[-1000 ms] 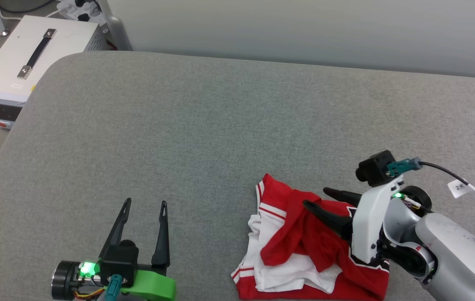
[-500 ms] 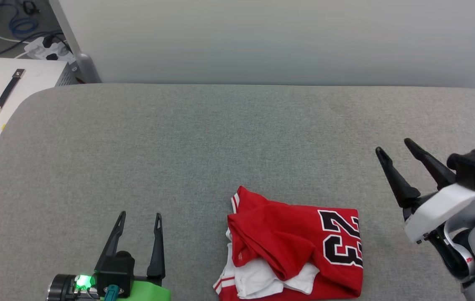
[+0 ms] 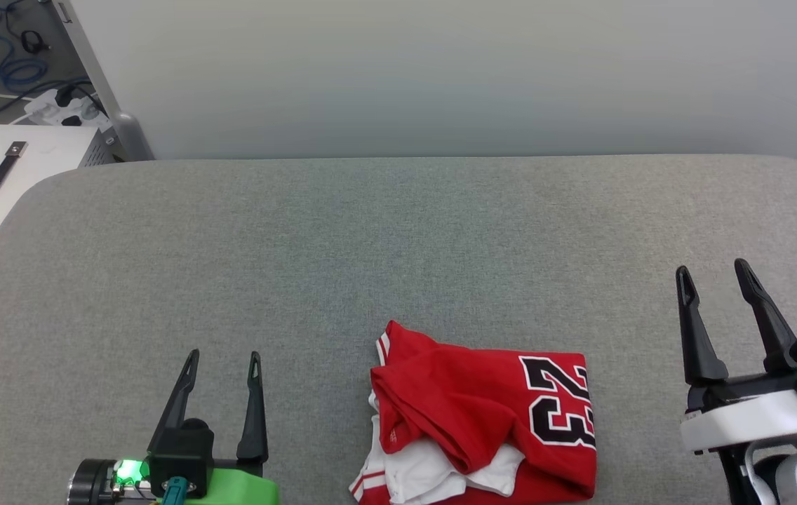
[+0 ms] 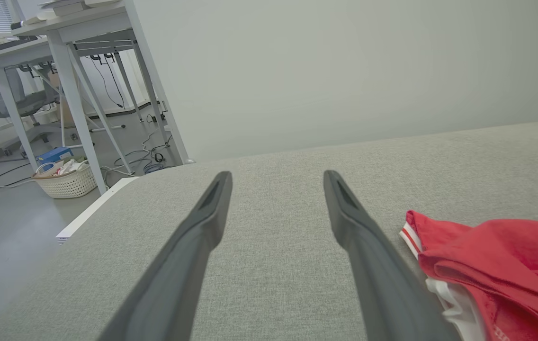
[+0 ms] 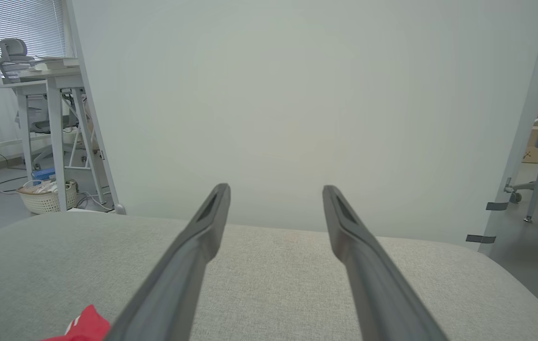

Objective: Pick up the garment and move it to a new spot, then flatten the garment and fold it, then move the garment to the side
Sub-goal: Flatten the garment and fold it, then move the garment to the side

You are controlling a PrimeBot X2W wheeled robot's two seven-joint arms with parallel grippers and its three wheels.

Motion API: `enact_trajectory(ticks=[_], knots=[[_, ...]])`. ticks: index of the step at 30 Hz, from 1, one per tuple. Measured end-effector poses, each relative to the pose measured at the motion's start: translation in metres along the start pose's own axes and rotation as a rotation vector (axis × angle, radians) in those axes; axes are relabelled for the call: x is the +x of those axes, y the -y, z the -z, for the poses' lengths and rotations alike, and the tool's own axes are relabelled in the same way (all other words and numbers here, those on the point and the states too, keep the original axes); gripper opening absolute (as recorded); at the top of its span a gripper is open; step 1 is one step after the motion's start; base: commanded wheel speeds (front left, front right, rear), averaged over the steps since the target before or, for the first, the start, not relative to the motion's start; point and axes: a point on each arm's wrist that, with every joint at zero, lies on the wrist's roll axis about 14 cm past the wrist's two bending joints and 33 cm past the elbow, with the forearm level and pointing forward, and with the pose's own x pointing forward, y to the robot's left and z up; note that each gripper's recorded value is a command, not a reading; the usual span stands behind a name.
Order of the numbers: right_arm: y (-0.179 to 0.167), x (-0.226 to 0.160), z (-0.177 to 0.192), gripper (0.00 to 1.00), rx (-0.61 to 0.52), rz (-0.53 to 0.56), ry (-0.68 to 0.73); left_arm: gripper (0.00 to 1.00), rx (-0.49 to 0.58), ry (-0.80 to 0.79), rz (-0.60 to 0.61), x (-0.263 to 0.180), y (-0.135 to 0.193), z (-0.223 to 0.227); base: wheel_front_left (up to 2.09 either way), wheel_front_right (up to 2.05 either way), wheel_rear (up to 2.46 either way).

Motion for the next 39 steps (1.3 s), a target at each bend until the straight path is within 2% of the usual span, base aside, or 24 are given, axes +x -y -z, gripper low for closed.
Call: enact_trajectory(ticks=[8,16,34,39], knots=[[-0.003,-0.026,-0.003,1.0,0.024,0.067,0.005,1.0,-0.004,0.027,-0.011,0.0,-0.003,-0.008,0.0,0.0,0.0],[-0.014,-0.046,0.013,1.0,0.03,0.061,-0.059,1.0,-0.008,0.038,-0.013,-0.001,-0.007,-0.012,0.0,0.0,0.0],[-0.024,-0.054,0.029,1.0,0.002,0.025,-0.117,1.0,-0.011,0.006,-0.022,-0.009,-0.011,-0.002,0.0,0.0,0.0],[-0.015,-0.041,0.017,1.0,-0.03,0.025,-0.072,1.0,-0.013,0.0,-0.026,-0.009,-0.012,-0.001,0.0,0.0,0.0]])
